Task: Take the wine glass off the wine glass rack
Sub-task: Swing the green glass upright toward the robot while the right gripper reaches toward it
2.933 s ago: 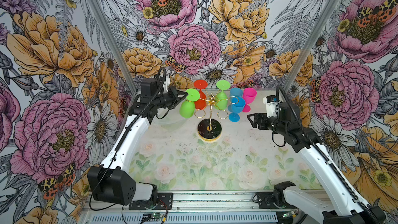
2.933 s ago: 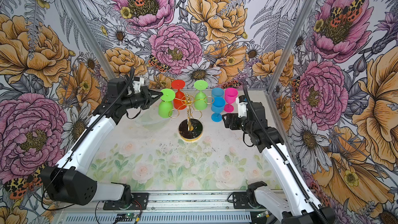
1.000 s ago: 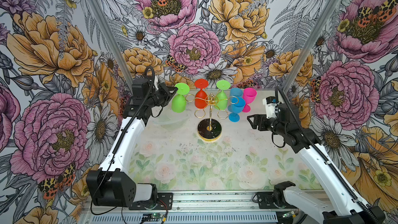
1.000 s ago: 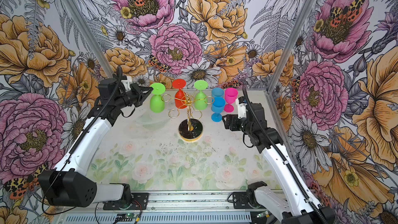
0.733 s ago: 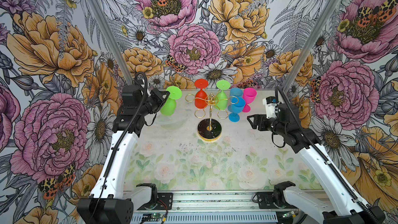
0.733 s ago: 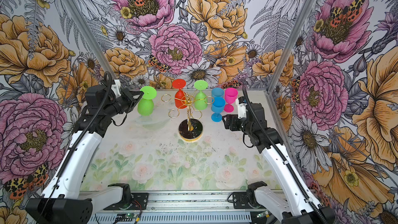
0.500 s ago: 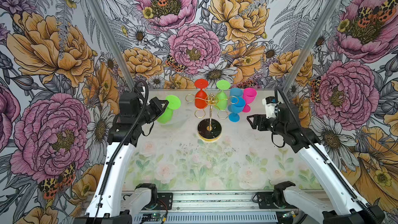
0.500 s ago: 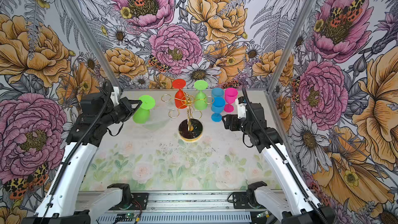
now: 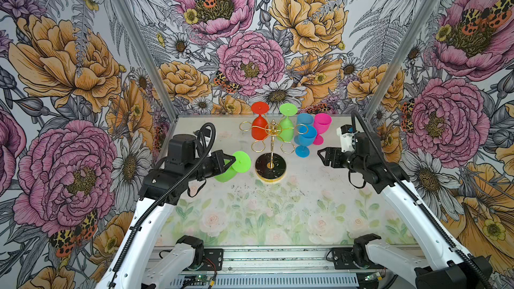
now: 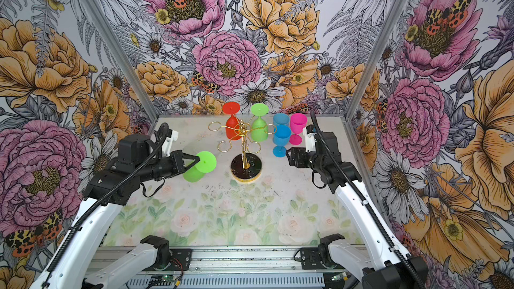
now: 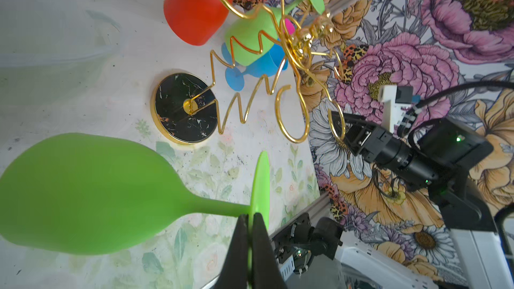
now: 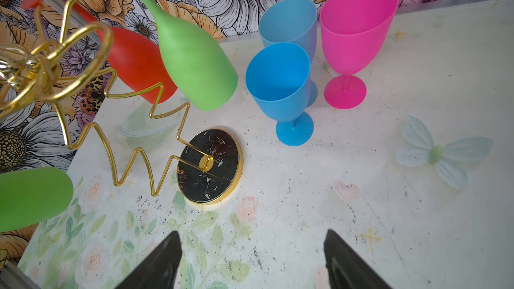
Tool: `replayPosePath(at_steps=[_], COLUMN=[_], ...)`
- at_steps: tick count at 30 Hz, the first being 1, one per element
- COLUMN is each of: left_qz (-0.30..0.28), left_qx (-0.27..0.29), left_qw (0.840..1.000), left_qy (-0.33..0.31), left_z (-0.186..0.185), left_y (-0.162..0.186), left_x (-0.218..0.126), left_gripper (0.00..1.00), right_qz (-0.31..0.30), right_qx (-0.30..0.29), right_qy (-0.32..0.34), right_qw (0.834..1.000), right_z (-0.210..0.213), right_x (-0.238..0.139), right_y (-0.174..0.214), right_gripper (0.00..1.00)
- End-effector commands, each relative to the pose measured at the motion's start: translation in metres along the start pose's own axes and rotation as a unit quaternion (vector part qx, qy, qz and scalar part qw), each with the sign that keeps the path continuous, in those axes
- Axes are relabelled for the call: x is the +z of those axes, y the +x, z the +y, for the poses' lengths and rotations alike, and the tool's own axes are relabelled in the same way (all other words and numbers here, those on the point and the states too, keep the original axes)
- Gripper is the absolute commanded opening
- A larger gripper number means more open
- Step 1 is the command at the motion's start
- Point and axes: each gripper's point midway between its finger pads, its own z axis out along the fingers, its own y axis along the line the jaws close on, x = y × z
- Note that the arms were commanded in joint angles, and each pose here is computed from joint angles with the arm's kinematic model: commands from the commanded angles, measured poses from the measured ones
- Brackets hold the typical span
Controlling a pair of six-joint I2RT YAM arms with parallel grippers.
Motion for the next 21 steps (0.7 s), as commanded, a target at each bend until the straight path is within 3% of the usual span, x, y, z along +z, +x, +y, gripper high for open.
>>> replayPosePath(at_steps=[1,12,21], left_qz=[0.021,0.098,0.045], left_qx=[0.065,0.17,0.277], left_qw=[0.998,0.98,0.952], left_qy=[0.016,0.042,0.119], left_z=[-0.023,-0.061,-0.118], left_y=[0.011,0.061,0.08], left_x=[0.004,0.038,0.061], left_gripper=[0.0,0.0,0.0], right_qz=[-0.017,0.016,0.088], right_qx=[0.007,0.025,0.026], right_qy=[-0.001,0.026,0.062], right_qw=[1.0,0.999,0.994], right_z=[0.002,-0.009,-0.016], right_x=[-0.003,-0.001,-0.002], right_y=[-0.011,0.007,0.023], right_gripper=[0.81,0.81,0.8])
